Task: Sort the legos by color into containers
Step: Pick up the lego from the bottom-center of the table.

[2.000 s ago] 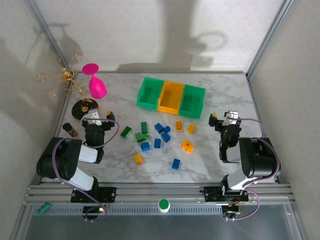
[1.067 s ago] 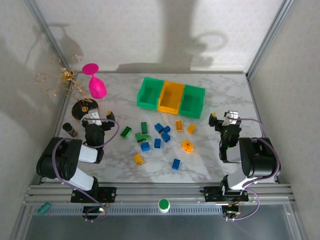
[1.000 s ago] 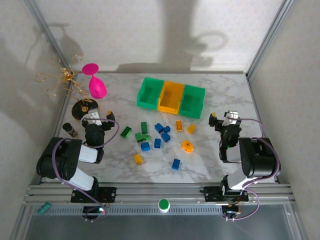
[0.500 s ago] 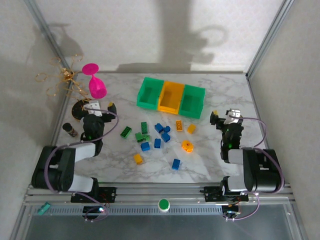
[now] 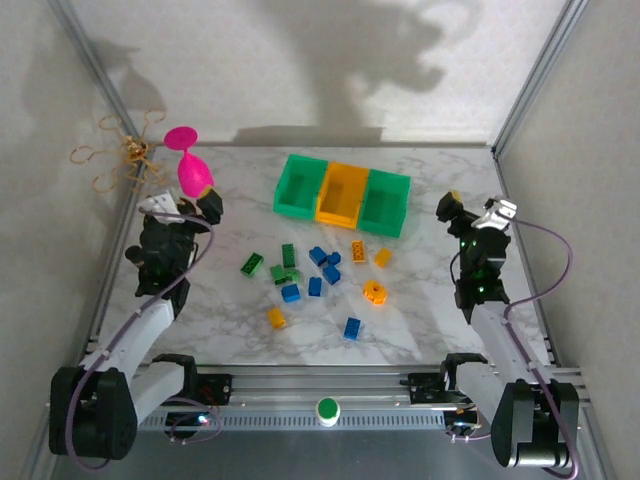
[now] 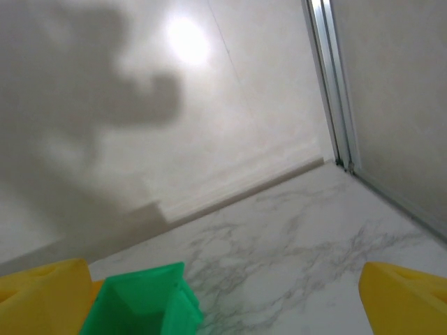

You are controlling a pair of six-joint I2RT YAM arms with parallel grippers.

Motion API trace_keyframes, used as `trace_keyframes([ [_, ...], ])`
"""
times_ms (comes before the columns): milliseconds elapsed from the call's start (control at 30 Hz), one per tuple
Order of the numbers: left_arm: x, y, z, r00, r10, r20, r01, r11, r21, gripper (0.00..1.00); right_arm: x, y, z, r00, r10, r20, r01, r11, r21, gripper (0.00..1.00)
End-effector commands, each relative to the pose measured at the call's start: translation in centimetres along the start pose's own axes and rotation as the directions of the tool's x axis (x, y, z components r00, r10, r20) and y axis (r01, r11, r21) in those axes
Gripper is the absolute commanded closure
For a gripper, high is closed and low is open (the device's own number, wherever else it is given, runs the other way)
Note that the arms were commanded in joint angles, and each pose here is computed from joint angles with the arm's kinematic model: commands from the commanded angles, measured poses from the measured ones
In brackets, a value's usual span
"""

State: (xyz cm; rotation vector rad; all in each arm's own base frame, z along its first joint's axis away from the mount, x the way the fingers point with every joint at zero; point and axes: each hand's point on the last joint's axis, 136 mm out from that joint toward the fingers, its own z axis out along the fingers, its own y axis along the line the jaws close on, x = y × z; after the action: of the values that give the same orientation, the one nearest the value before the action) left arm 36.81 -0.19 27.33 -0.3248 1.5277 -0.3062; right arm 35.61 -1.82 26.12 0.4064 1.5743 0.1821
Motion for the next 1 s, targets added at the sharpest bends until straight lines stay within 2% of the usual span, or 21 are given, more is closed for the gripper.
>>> trace_keyframes([
  [0, -0.9, 1.1, -0.6, 0.984, -0.179, -0.002, 0.178, 0.981, -0.078, 0.01, 3.0, -0.7, -0.1, 0.980, 0.063, -0.190, -0.052, 0.997, 0.060, 0.01],
  [167, -2.2, 2.9, -2.5, 0.958, -0.276, 0.082, 0.286, 0.944, -0.167, 0.01, 4.5, -0.1, -0.4, 0.951, 0.071, -0.301, -0.058, 0.997, 0.054, 0.01],
  [233, -2.1, 2.9, -2.4, 0.953, -0.297, 0.051, 0.301, 0.936, -0.184, 0.01, 5.6, 0.6, -0.6, 0.930, 0.055, -0.364, -0.044, 0.998, 0.041, 0.01],
  [267, -1.3, 2.6, -2.3, 0.953, -0.302, 0.004, 0.297, 0.937, -0.183, 0.01, 6.1, 1.2, -0.8, 0.919, 0.042, -0.391, -0.032, 0.999, 0.033, 0.01],
  [433, 0.9, 0.8, -3.1, 0.942, -0.315, -0.115, 0.299, 0.944, -0.137, 0.01, 8.6, 3.1, -2.0, 0.856, -0.004, -0.517, 0.018, 1.000, 0.021, 0.01],
  [600, 2.8, -3.4, -4.7, 0.938, -0.261, -0.229, 0.262, 0.965, -0.024, 0.01, 11.5, 4.8, -3.9, 0.774, -0.038, -0.632, 0.041, 0.999, -0.010, 0.01],
  [800, 6.3, -8.5, -6.9, 0.900, -0.238, -0.366, 0.292, 0.951, 0.098, 0.01, 16.2, 6.0, -7.2, 0.660, -0.035, -0.751, 0.023, 0.999, -0.026, 0.01],
  [967, 9.0, -12.5, -8.9, 0.886, -0.138, -0.442, 0.240, 0.953, 0.186, 0.01, 20.2, 7.0, -10.0, 0.577, -0.033, -0.816, 0.007, 0.999, -0.035, 0.01],
])
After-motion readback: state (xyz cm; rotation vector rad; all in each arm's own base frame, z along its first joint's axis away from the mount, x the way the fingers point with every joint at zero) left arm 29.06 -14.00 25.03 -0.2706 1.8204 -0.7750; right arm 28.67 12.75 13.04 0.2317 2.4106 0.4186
